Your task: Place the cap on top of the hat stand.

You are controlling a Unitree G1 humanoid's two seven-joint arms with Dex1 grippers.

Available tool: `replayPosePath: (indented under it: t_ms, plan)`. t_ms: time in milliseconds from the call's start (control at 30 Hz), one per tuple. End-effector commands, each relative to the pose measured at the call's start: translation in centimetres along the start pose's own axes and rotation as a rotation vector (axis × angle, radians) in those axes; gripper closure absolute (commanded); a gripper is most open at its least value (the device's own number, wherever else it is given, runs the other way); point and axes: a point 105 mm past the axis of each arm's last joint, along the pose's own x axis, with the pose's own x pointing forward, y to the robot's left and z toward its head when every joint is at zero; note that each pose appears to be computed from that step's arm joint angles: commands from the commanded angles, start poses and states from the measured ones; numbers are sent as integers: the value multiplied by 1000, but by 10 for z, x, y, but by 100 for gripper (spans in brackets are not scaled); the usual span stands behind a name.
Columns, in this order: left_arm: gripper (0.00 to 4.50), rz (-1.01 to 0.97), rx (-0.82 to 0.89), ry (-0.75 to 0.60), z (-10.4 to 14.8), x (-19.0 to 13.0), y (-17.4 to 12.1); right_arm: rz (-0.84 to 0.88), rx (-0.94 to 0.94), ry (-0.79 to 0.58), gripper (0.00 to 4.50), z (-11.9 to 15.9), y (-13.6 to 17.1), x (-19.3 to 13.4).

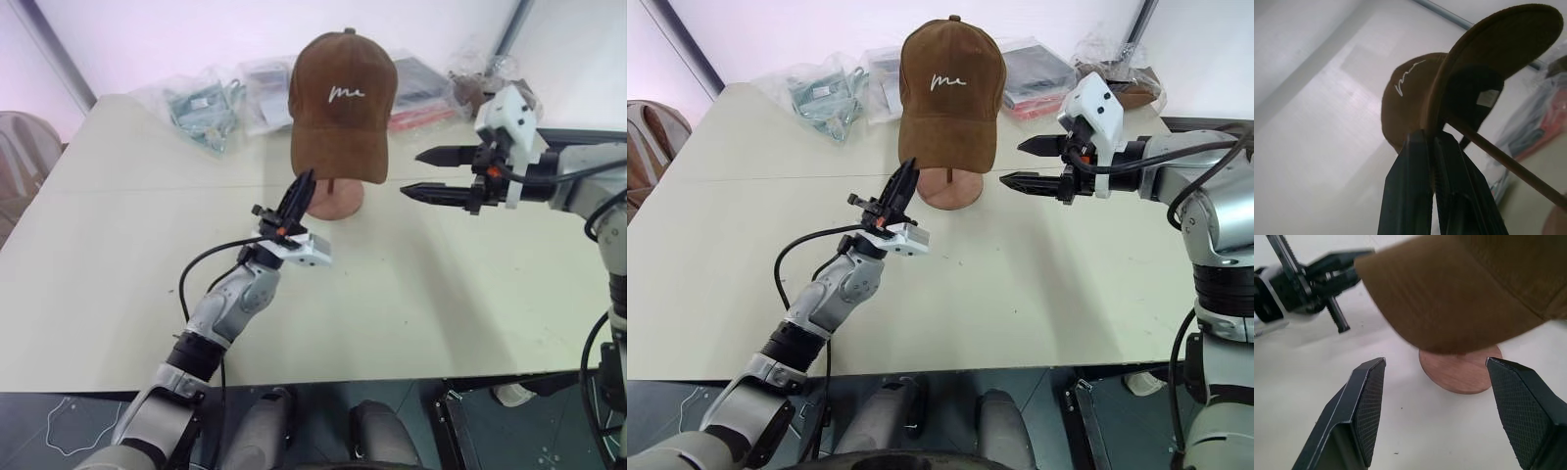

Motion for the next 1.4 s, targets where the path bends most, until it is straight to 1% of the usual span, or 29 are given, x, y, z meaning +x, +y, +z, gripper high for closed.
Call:
replayPosePath:
  t_ms: [33, 167, 200, 233, 267, 400, 467, 500, 633, 767, 867, 933, 1067, 1233, 1300, 1400]
  plan:
    - [447, 3, -15, -16, 4, 1, 0, -18, -64, -37, 115, 20, 0, -7]
    - [447, -21, -30, -16, 4, 0, -4, -17, -66, -36, 115, 21, 1, -7]
    - [416, -30, -36, -16, 4, 0, -6, -17, -66, -37, 115, 21, 1, -7]
    - [380, -43, -46, -18, 5, -1, -8, -18, -66, -37, 115, 21, 1, -7]
    - [353, -53, -54, -20, 5, -1, -10, -19, -66, -36, 115, 21, 0, -8]
    - [153, -87, -81, -15, 5, -3, -15, -23, -68, -36, 115, 22, 0, -9]
    - [42, -118, -105, -10, 4, -4, -20, -24, -69, -36, 115, 22, -1, -9]
    - [1, -144, -112, -11, 5, -5, -24, -25, -70, -36, 115, 22, -1, -10]
    - [1, -225, -147, -6, 5, -12, -35, -26, -72, -38, 115, 22, -1, -10]
    - [1, -326, -219, 20, 3, -23, -44, -26, -74, -40, 115, 22, -2, -9]
    - [1, -361, -291, 63, -2, -31, -37, -27, -75, -40, 115, 22, -2, -10]
    - [1, -367, -335, 91, -8, -33, -24, -32, -78, -38, 115, 21, -4, -11]
    - [1, -375, -453, 150, -19, -29, 13, -44, -83, -34, 115, 20, -8, -14]
    - [1, -400, -613, 201, -28, -21, 69, -57, -85, -28, 115, 17, -13, -17]
    - [1, -424, -654, 221, -32, -17, 95, -62, -85, -27, 115, 15, -15, -18]
    - [1, -470, -687, 250, -35, -14, 119, -71, -87, -23, 115, 13, -16, -19]
